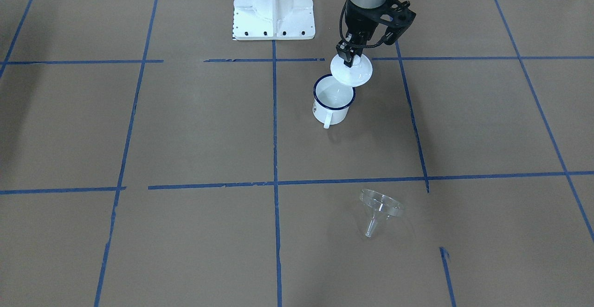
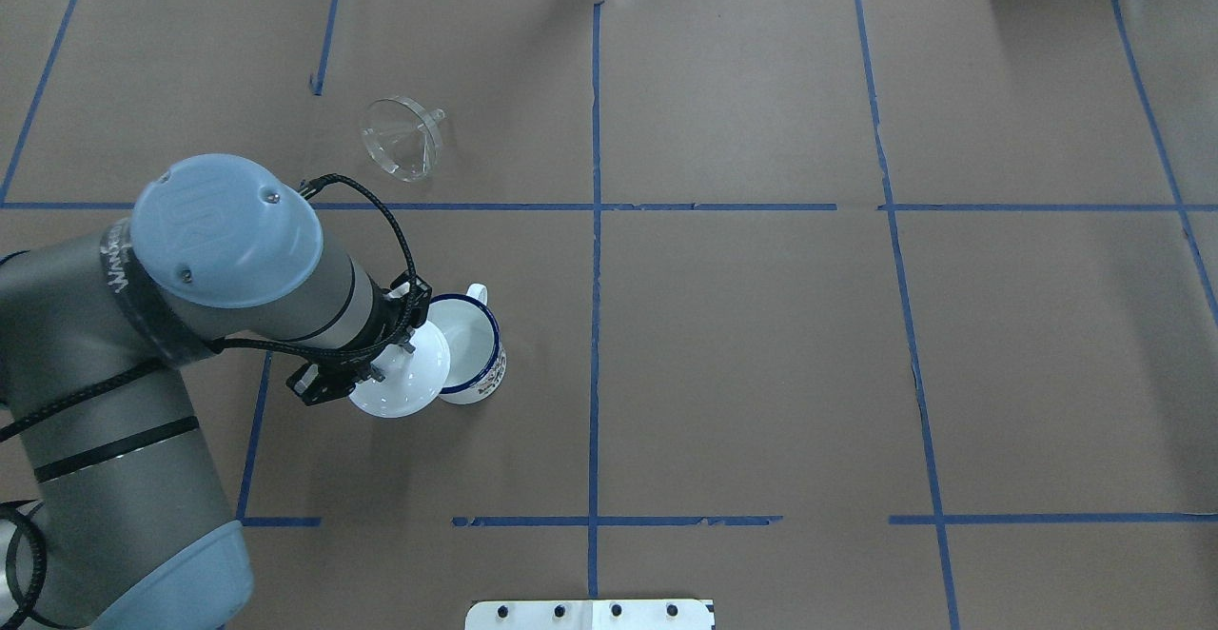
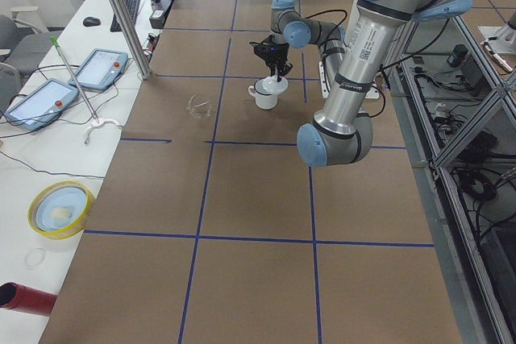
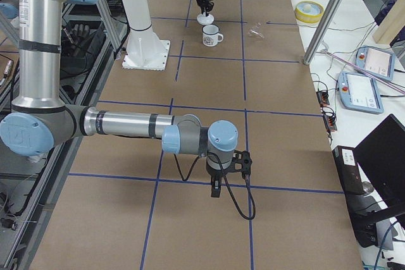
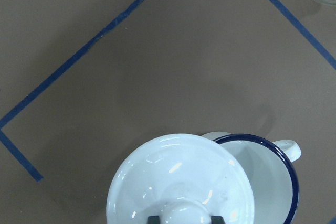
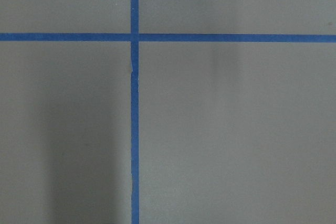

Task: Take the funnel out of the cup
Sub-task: 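Lift the white lid and carry it over the white mug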

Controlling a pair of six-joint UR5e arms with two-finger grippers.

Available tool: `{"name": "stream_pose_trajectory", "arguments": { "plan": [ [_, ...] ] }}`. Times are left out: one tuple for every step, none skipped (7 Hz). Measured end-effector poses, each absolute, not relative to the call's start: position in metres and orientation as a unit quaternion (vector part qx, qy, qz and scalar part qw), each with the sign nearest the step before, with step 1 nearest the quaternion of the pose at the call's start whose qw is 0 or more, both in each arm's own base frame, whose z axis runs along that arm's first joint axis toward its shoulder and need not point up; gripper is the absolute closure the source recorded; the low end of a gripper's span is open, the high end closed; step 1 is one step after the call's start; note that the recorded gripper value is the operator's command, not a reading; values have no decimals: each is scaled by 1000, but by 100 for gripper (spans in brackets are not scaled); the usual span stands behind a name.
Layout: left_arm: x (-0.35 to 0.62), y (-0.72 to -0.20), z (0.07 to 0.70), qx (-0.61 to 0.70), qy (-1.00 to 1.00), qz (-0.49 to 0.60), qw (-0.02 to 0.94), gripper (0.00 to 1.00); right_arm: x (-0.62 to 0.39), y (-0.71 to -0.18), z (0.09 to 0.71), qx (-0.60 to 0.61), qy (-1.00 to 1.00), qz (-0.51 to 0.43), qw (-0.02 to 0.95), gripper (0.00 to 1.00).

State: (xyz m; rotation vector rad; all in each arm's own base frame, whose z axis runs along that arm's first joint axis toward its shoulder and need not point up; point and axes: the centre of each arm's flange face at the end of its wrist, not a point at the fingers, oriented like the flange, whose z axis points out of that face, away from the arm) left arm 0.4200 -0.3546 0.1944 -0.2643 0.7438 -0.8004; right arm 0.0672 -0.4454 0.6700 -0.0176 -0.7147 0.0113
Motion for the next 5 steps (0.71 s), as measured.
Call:
{"name": "stream_pose_trajectory", "arguments": {
  "plan": [
    [431, -360, 192, -125, 349, -378, 848, 100, 67, -445, 670, -9, -350, 6, 937, 0],
    [438, -363, 191, -124, 346, -377, 850, 100, 67, -445, 670, -9, -350, 6, 937, 0],
    [445, -367, 190, -124, 344, -377, 851, 100, 67, -445, 670, -9, -350, 6, 937, 0],
    [451, -370, 188, -124, 342, -377, 852, 100, 67, -445, 670, -9, -350, 6, 937, 0],
    [454, -372, 186, -125, 342, -377, 852, 100, 67, -445, 670, -9, -350, 6, 937, 0]
  ]
}}
